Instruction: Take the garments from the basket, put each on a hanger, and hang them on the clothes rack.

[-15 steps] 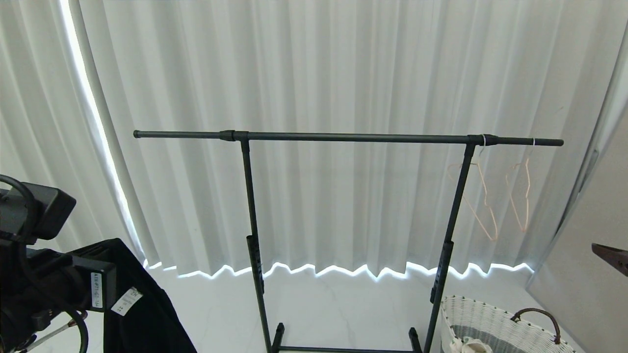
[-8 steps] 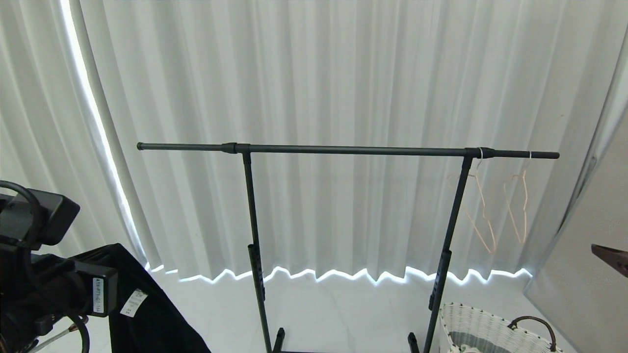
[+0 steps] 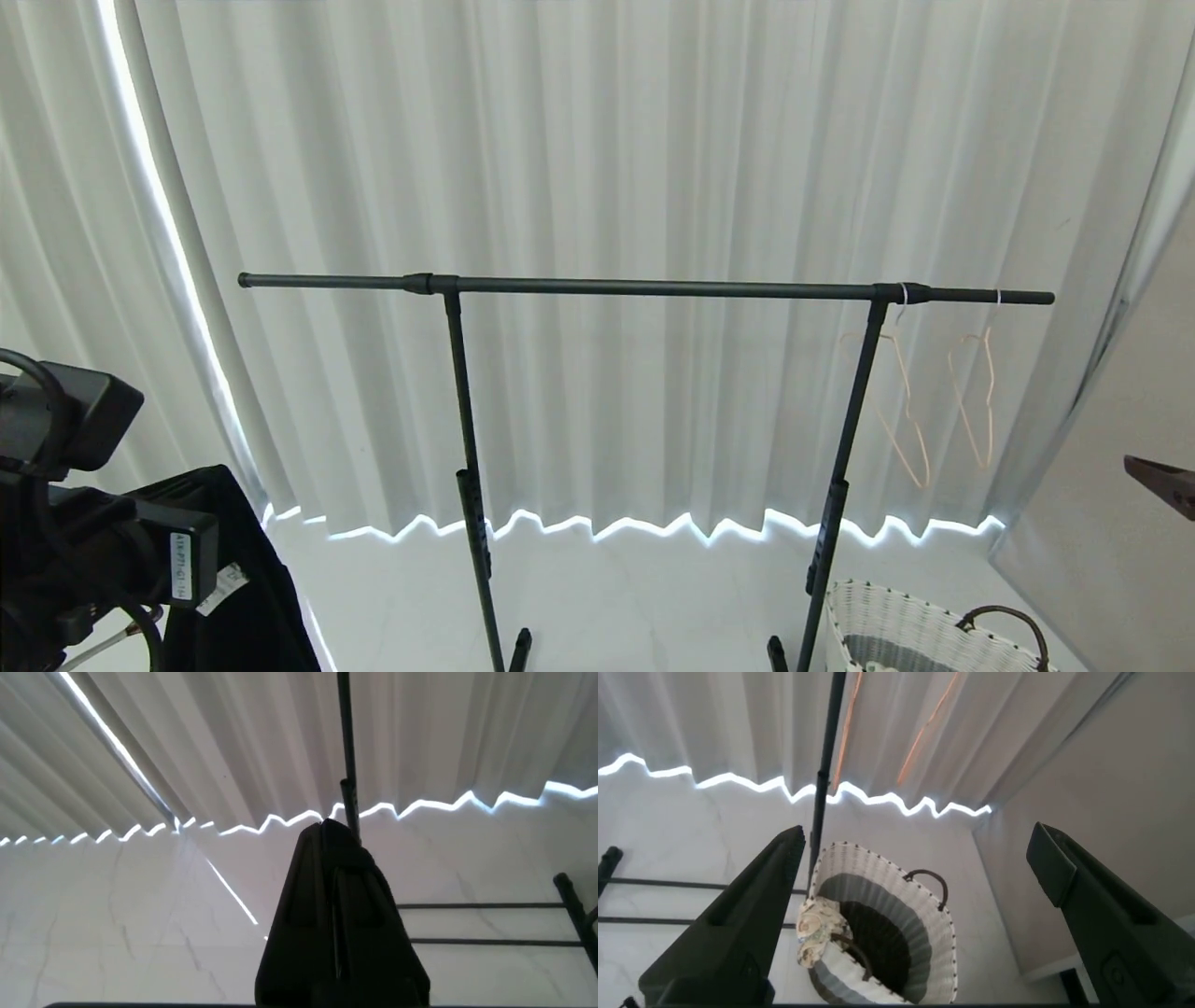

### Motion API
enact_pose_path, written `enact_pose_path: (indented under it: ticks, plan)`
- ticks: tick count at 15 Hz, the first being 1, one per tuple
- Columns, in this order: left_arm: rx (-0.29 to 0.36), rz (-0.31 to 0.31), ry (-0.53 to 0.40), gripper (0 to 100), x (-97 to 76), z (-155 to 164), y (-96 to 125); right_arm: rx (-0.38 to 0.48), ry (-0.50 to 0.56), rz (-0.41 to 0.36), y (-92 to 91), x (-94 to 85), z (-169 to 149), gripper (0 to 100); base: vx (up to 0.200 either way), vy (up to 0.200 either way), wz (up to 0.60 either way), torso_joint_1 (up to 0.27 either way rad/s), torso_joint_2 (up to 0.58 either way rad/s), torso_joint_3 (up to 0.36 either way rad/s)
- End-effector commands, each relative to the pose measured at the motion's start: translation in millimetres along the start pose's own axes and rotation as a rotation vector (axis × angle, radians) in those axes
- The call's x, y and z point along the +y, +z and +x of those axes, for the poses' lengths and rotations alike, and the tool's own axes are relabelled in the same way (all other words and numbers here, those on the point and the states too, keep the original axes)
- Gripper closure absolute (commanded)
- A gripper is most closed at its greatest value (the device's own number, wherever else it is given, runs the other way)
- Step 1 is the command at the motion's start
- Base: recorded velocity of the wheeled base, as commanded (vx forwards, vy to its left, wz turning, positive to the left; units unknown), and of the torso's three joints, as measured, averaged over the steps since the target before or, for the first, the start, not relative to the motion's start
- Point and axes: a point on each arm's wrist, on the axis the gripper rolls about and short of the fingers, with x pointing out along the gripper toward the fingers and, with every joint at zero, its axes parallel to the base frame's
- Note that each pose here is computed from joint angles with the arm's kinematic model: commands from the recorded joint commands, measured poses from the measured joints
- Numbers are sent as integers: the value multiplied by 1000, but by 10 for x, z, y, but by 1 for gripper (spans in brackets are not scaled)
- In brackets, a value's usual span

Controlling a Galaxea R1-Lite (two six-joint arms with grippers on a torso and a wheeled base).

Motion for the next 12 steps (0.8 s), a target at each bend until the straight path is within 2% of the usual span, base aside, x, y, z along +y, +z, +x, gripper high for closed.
enact_pose_path:
  ticks: [1, 7, 12]
  plan:
    - [-15, -3, 0, 100, 7, -29, 8, -2, -1, 0, 3, -2, 0, 0, 0, -200, 0, 22, 7, -7]
    - [-22, -5, 2, 100, 13, -42, 15, -5, -1, 0, 6, -2, -4, 0, 0, -200, 0, 2, 0, 3]
    - [-33, -9, 4, 100, 22, -68, 20, -29, 0, -3, 31, -2, 20, 0, 0, 0, 0, 0, 0, 0]
